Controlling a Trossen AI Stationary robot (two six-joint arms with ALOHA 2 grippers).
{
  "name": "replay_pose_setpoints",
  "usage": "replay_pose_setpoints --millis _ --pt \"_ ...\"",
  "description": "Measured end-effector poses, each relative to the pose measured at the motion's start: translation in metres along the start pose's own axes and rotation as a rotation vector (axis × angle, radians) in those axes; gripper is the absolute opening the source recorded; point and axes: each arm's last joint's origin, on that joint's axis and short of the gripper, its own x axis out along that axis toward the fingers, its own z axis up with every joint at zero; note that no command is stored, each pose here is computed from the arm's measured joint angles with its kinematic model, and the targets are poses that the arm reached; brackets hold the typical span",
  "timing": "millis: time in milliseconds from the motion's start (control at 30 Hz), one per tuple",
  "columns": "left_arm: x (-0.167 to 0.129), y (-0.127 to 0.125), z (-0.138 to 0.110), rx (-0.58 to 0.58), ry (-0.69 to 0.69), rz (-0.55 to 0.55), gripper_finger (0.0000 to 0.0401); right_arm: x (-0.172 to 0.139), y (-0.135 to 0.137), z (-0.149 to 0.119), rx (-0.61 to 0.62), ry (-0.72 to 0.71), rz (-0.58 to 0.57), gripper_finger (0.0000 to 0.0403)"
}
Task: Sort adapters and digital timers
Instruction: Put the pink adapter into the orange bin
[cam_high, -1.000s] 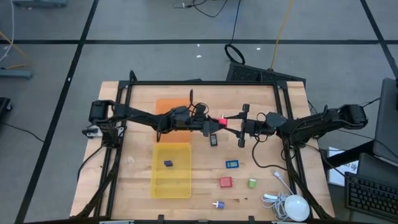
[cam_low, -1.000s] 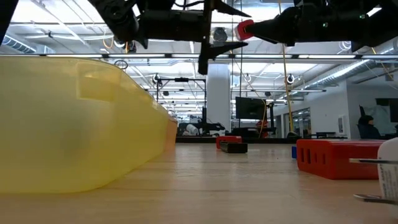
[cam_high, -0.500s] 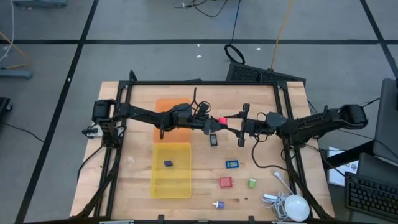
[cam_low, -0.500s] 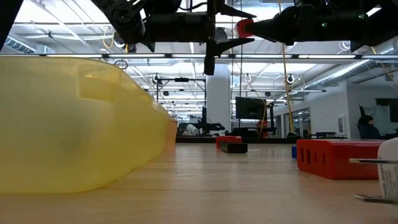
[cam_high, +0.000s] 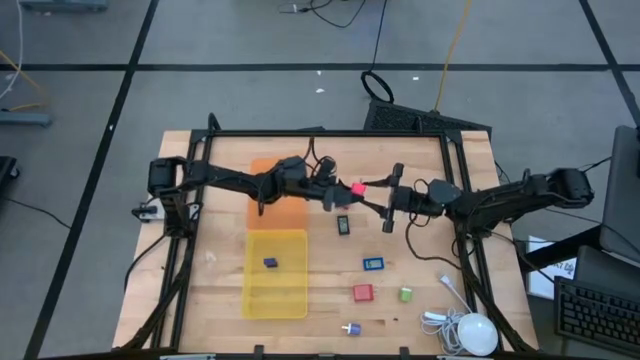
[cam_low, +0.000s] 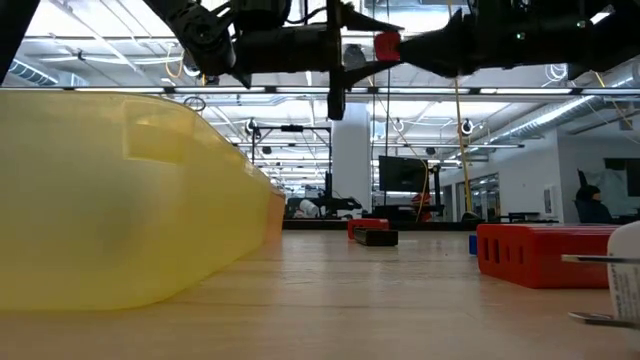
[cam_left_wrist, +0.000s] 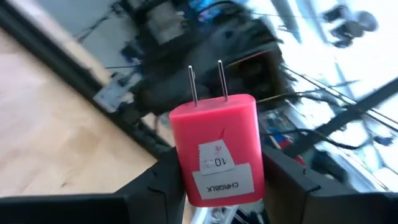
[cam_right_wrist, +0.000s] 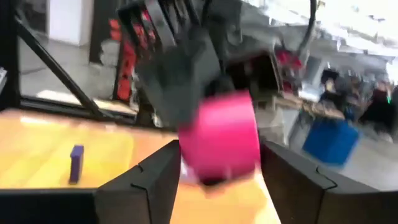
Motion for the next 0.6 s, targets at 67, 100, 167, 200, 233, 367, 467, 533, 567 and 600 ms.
replay_pose_setpoints --millis 67,100,167,200,233,367,467,533,567,600 --pt "-0.004 -0.005 0.008 0.018 0.015 -0.047 0.0160 -0.003 0.000 -0.004 0.021 0.047 0.014 0.0220" --pt "-0.004 -0.006 0.011 0.028 0.009 -0.061 0.0160 -0.006 0.000 -0.003 0.031 0.051 0.015 0.0223" --pt "-0.007 -0.005 0.014 0.047 0.036 -0.065 0.0160 -0.012 -0.003 0.005 0.051 0.022 0.009 0.0226" --pt "-0.008 -0.004 0.014 0.060 0.054 -0.068 0.0160 -0.014 -0.004 0.008 0.060 0.020 0.008 0.0227" --pt "-0.009 -0.004 0.014 0.082 0.058 -0.073 0.0160 -0.017 -0.005 0.009 0.073 0.027 0.009 0.0227" --pt "-0.013 -0.018 0.017 0.170 0.099 -0.126 0.0160 -0.029 -0.009 0.015 0.143 0.031 0.009 0.0225" --pt "-0.016 -0.025 0.010 0.214 0.155 -0.090 0.0160 -0.039 -0.011 0.018 0.188 0.048 0.010 0.0222" --pt "-0.017 -0.033 0.004 0.258 0.178 -0.052 0.0160 -0.046 -0.013 0.017 0.213 0.081 0.014 0.0222" --pt "-0.019 -0.039 0.002 0.287 0.188 -0.031 0.0160 -0.048 -0.013 0.017 0.223 0.082 0.014 0.0222" --pt "-0.021 -0.045 0.000 0.315 0.197 -0.006 0.0160 -0.051 -0.014 0.019 0.231 0.081 0.013 0.0222"
